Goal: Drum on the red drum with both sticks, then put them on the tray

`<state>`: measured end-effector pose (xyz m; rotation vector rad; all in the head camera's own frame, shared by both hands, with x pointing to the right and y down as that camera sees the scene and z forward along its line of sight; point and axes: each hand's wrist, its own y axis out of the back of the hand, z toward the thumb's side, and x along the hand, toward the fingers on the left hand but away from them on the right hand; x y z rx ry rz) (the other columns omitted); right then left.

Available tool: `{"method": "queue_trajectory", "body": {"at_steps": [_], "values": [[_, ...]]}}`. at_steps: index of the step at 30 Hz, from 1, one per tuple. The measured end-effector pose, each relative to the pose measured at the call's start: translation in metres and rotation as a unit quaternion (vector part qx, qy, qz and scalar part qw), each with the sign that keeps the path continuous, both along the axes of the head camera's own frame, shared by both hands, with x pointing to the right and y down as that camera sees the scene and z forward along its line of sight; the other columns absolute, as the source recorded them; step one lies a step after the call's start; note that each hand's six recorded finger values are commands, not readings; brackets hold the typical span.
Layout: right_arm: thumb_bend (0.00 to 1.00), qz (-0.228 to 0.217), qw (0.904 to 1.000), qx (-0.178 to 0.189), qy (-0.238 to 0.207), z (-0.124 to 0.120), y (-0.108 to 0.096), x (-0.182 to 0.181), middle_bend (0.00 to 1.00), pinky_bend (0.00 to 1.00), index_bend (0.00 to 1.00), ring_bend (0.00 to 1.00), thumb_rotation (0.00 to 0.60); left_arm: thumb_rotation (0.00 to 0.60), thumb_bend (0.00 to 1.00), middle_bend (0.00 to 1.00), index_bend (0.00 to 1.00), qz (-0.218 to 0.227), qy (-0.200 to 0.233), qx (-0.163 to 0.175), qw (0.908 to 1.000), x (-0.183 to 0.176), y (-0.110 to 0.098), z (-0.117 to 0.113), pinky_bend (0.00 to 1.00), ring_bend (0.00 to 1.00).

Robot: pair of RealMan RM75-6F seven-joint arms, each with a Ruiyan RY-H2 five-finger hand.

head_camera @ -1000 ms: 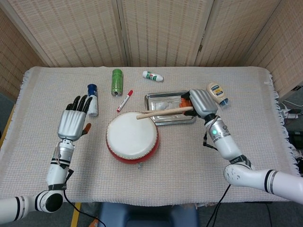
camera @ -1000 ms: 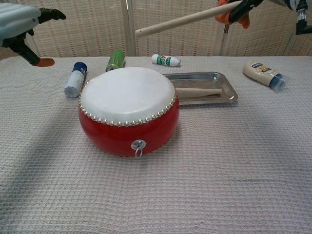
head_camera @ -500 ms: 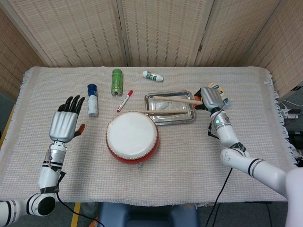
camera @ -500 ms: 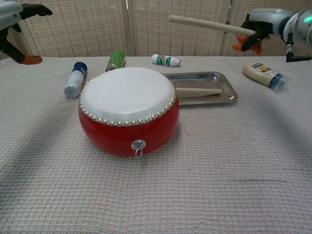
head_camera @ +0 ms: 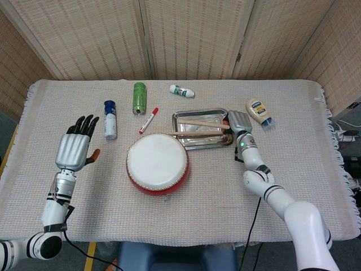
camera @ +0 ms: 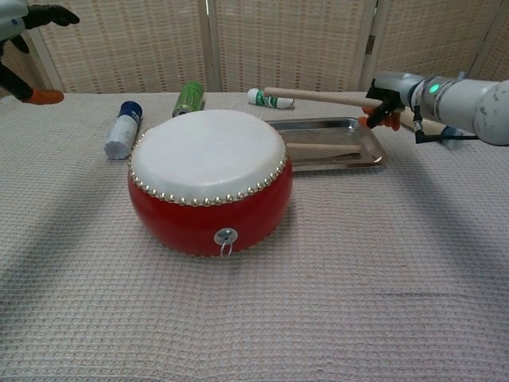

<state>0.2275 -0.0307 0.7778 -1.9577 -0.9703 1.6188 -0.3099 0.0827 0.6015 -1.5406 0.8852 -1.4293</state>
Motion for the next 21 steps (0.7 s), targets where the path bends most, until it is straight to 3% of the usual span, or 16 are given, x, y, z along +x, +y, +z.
{"method": "queue_trajectory", "body": {"at_steps": [10,15,21], "values": [[0.42,-0.020,0.9992,-0.018,0.028,0.017,0.000,-0.032,0.82,0.67,0.98,0.70,0.600,0.600,0.32,0.02,0.00,-0.006,0.004,-0.006,1.0000,-0.005,0.000,0.000,0.23,0.02],[0.39,-0.032,0.9983,-0.024,0.042,0.019,-0.001,-0.043,0.78,0.61,0.83,0.62,0.600,0.600,0.32,0.02,0.00,-0.006,0.007,-0.006,0.9999,-0.008,0.002,0.000,0.23,0.02],[0.33,-0.031,0.9980,-0.026,0.048,0.019,-0.003,-0.044,0.59,0.51,0.56,0.46,0.600,0.600,0.32,0.02,0.00,-0.004,0.009,-0.007,0.9999,-0.011,0.004,-0.001,0.23,0.01]]}}
